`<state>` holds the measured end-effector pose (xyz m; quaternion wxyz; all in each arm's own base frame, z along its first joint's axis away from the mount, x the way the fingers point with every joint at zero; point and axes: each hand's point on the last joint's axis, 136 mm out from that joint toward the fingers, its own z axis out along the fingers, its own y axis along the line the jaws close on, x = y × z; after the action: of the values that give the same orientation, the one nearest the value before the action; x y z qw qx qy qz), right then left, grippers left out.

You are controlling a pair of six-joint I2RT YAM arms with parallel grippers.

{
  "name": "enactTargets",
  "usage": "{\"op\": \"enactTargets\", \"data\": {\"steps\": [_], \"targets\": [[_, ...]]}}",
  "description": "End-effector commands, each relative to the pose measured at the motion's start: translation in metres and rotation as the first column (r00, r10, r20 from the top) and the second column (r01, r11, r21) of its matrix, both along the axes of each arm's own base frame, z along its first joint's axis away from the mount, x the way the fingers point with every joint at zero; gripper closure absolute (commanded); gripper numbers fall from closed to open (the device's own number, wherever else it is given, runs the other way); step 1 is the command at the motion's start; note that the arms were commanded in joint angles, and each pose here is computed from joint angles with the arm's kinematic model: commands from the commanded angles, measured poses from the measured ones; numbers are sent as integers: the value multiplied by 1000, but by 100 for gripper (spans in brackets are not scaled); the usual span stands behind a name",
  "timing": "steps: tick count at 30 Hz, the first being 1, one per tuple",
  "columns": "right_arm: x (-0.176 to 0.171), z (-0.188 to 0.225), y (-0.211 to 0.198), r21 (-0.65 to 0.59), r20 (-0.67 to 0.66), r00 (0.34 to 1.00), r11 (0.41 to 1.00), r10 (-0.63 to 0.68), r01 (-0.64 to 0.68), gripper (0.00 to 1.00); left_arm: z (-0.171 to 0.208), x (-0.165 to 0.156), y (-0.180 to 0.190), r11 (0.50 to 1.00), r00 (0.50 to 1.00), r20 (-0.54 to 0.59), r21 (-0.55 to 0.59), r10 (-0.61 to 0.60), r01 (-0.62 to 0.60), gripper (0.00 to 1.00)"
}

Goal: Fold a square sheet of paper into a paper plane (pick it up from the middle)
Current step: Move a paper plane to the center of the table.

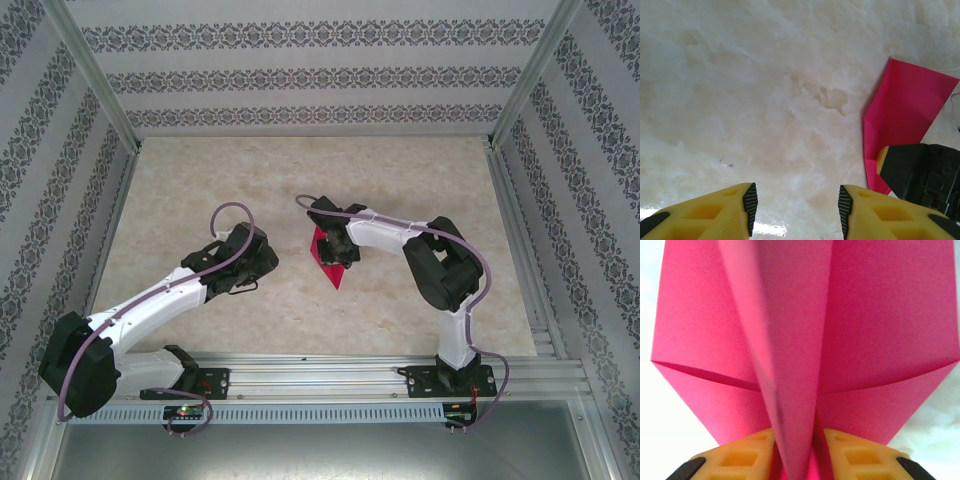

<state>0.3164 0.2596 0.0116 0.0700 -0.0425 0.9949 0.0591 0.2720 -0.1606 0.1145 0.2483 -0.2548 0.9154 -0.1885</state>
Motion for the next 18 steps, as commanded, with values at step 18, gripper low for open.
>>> {"op": "enactTargets", "data": {"steps": [18], "targets": [[-5,-32,-8,-109,-53,998,994,-27,21,72,28,-18,32,993,996,75,107,-46,38,47]]}}
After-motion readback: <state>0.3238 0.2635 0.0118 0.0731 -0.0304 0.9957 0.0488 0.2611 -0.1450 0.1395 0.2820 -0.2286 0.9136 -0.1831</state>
